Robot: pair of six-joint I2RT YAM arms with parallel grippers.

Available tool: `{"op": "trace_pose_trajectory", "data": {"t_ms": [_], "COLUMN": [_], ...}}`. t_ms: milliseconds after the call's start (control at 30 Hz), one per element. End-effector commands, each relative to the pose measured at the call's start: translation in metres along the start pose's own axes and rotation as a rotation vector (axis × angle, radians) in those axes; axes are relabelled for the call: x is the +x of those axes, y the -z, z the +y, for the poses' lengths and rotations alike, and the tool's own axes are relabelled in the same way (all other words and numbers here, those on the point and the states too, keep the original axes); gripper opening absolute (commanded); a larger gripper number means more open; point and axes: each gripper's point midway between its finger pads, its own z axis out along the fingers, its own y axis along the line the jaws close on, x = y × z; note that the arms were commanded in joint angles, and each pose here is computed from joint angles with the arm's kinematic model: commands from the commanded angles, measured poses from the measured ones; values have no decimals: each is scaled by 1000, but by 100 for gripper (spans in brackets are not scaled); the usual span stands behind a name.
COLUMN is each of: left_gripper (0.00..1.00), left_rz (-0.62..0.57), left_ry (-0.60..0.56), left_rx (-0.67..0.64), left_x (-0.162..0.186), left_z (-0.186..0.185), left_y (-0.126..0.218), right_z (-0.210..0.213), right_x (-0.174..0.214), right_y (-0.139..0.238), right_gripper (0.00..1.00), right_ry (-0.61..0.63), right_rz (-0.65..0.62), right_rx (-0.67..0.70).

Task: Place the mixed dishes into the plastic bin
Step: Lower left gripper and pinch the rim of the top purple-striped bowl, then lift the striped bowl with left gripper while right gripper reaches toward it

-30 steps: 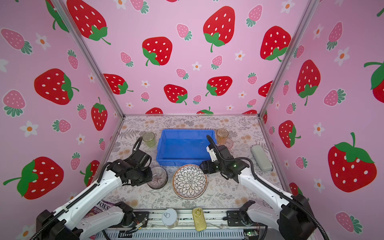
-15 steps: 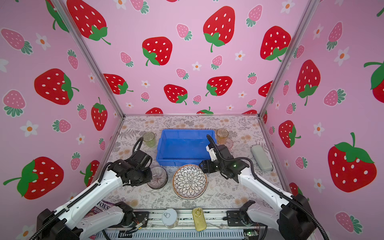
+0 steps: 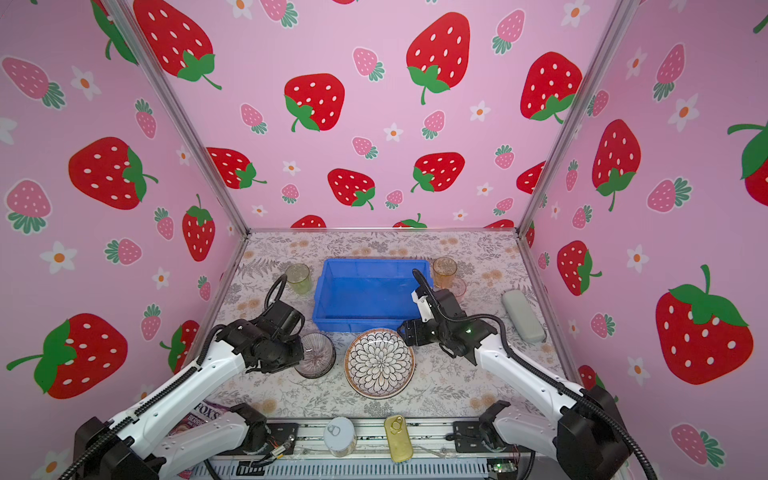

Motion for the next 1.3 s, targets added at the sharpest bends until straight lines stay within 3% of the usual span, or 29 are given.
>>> {"op": "trace_pose_trajectory", "data": {"t_ms": [0,300,367,1267], "left_gripper": [19,7,0,0], "left_rz": [-11,-16,-24,-97], "left_ry": [11,6,5,36], "left_rx": [3,20,23,170], "left_x": [-2,-5,-6,-12], "left_z": [-2,-7,-7,-22], "left_y": [0,9,12,32], "right_z": [7,9,9,35], "right_x": [-9,-14,-14,-35], "right_y": [2,5,5,8], "right_gripper": [79,78,78,78], "right_ry": [5,15,16,38], "right_rz": [-17,-31,-31,-66], "right_rx": [-15,-19,-21,-129]}}
